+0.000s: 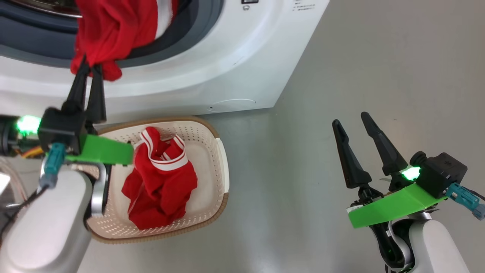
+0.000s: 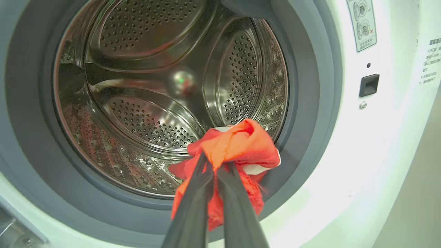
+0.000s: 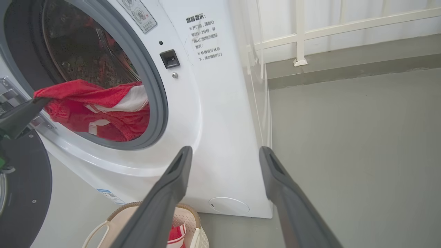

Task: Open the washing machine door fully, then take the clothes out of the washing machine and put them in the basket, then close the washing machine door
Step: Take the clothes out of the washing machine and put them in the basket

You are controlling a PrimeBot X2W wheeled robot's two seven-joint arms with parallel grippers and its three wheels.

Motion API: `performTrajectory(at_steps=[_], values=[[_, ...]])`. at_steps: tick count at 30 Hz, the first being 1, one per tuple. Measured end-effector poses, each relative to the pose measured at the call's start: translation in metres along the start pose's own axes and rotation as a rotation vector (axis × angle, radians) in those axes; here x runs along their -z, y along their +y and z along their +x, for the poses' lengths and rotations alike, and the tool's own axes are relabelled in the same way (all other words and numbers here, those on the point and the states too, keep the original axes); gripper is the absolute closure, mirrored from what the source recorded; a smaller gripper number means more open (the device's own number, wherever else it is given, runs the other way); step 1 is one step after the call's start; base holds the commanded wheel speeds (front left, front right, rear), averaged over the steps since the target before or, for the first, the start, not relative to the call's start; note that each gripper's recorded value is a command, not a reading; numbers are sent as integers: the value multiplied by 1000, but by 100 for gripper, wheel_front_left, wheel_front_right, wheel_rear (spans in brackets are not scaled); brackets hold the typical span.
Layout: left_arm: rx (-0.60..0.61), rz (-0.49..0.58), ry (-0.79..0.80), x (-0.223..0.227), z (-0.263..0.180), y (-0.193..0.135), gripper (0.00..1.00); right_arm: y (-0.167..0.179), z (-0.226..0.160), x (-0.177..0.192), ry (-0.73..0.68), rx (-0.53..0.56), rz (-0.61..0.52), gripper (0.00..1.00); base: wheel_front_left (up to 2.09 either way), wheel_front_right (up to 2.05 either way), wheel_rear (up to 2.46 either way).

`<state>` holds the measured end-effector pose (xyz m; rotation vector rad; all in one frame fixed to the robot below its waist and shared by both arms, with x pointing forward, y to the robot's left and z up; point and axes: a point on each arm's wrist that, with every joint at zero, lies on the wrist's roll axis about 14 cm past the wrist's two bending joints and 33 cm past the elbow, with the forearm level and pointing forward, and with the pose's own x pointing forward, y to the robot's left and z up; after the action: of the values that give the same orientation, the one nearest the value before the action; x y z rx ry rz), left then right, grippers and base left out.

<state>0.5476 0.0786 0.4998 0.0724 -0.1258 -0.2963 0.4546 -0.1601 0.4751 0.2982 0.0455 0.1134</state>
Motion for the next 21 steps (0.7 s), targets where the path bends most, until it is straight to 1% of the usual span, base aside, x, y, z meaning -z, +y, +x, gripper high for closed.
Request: performTrajectory(at_steps=[11,21], values=[[-53,-6,-25,-21,-31,8,100,8,1,-10,-27,-22,4,0,0,0,0],[-88,-6,-71,-47,-56,13,100,16,-6,-8,-13,-36,6,0,0,0,0]])
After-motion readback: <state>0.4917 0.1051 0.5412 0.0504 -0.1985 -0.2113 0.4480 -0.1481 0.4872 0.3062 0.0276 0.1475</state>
